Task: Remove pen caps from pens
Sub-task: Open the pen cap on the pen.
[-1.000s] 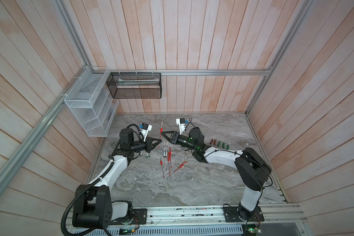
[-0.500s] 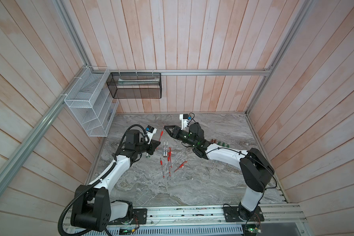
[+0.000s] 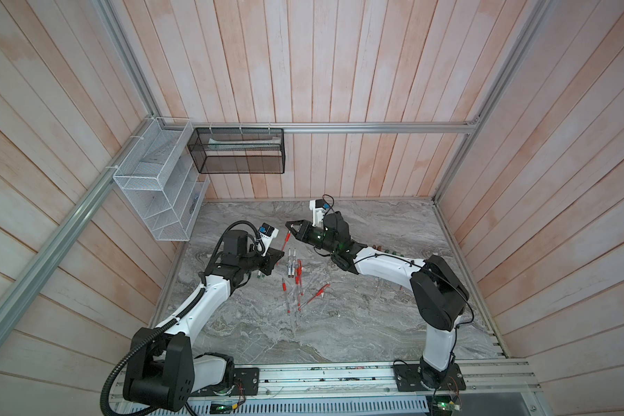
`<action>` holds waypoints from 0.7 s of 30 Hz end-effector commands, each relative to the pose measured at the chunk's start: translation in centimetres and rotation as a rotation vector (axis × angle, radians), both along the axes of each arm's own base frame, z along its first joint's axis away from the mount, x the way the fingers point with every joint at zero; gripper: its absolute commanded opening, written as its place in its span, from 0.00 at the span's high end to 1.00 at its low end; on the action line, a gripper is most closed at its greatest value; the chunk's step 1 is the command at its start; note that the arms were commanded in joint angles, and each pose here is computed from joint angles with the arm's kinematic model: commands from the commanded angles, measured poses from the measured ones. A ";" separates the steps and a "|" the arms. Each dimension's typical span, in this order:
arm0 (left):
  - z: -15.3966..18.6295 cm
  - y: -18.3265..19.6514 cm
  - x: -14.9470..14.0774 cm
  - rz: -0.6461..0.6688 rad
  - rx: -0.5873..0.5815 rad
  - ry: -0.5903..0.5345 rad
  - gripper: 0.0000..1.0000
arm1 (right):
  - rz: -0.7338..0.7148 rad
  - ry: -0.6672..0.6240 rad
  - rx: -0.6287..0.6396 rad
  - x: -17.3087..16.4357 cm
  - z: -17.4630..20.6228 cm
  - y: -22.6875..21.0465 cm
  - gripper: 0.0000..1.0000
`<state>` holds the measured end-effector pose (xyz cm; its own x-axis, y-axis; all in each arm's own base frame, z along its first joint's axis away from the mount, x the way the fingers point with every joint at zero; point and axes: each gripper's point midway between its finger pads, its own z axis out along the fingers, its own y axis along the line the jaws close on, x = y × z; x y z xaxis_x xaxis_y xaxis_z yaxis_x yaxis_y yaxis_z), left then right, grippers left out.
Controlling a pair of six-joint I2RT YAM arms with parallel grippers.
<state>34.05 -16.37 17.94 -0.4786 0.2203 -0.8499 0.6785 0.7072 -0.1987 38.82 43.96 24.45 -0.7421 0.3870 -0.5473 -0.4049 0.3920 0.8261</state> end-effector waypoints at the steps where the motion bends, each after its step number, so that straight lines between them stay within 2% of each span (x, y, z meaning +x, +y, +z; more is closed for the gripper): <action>1: -0.4 -0.4 -0.8 -0.033 0.031 -0.006 1.00 | -0.004 -0.009 -0.008 0.4 0.8 0.1 1.00; 6: -2.7 -1.1 -3.4 -0.094 0.111 0.042 1.00 | -0.086 -0.092 -0.008 2.8 5.1 -3.2 1.00; 12: -3.0 -1.3 -5.8 -0.131 0.083 0.081 1.00 | -0.173 -0.097 0.150 5.7 9.4 -8.8 1.00; 16: -2.6 -1.5 -6.2 -0.134 0.049 0.089 1.00 | -0.180 -0.098 0.154 5.6 9.6 -9.7 1.00; 19: -1.4 -0.7 -5.5 -0.047 0.010 0.137 1.00 | -0.186 -0.080 0.141 4.8 8.8 -11.0 1.00; 21: -1.2 0.0 -5.3 0.019 -0.032 0.196 1.00 | -0.198 -0.081 0.089 4.0 7.7 -12.4 1.00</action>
<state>28.55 -16.90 15.23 -0.5811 0.2733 -0.7666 0.6787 0.6826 -0.2711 44.24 32.40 32.96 -0.5928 0.5953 -0.5424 -0.3945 0.3725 0.8400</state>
